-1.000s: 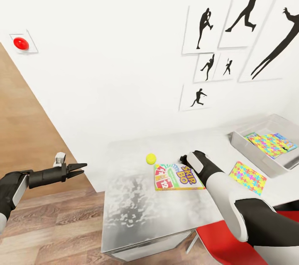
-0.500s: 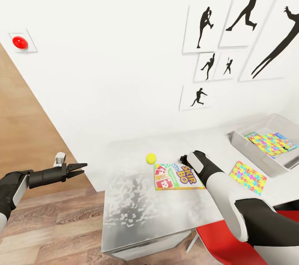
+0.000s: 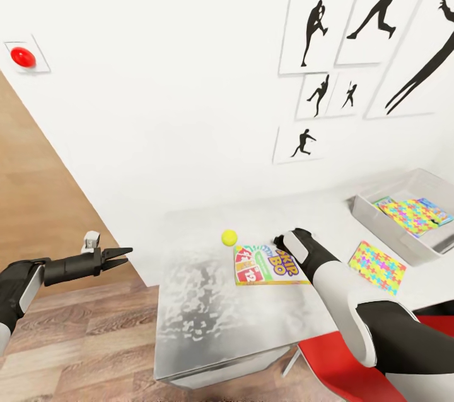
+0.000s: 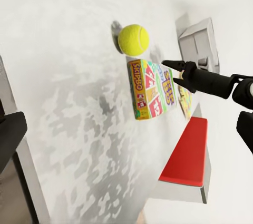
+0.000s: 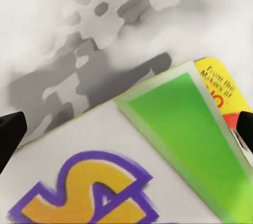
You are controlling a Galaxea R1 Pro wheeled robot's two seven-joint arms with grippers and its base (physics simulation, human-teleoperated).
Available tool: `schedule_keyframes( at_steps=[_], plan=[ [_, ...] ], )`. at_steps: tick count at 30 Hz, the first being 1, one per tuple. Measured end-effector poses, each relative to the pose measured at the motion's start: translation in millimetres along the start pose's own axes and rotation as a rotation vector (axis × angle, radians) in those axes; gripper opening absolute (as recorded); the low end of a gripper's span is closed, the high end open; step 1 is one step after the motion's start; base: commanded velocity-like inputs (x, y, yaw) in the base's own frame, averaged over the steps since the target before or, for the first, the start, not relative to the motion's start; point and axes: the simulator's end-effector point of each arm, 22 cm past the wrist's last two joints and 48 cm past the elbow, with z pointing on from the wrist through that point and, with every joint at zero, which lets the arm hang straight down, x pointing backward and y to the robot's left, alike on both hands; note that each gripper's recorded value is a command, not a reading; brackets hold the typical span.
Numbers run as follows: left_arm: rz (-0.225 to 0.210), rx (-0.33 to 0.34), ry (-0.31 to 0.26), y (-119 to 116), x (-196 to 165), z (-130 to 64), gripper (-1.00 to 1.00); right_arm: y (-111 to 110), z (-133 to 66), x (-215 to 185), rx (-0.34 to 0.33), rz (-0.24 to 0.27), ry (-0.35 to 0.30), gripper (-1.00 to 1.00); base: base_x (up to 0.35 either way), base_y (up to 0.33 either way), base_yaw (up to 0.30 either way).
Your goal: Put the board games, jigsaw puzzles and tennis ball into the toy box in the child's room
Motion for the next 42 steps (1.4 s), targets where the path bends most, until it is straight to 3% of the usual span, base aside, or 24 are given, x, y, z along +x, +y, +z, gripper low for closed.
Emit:
schedule_keyframes(
  at_steps=[42],
  plan=[
    [-0.016, -0.007, 0.009, 9.6, 4.2, 3.7, 1.0, 5.2, 5.9, -2.2, -0.016, 0.018, -0.004, 1.0, -0.024, 0.0, 0.0]
  ],
)
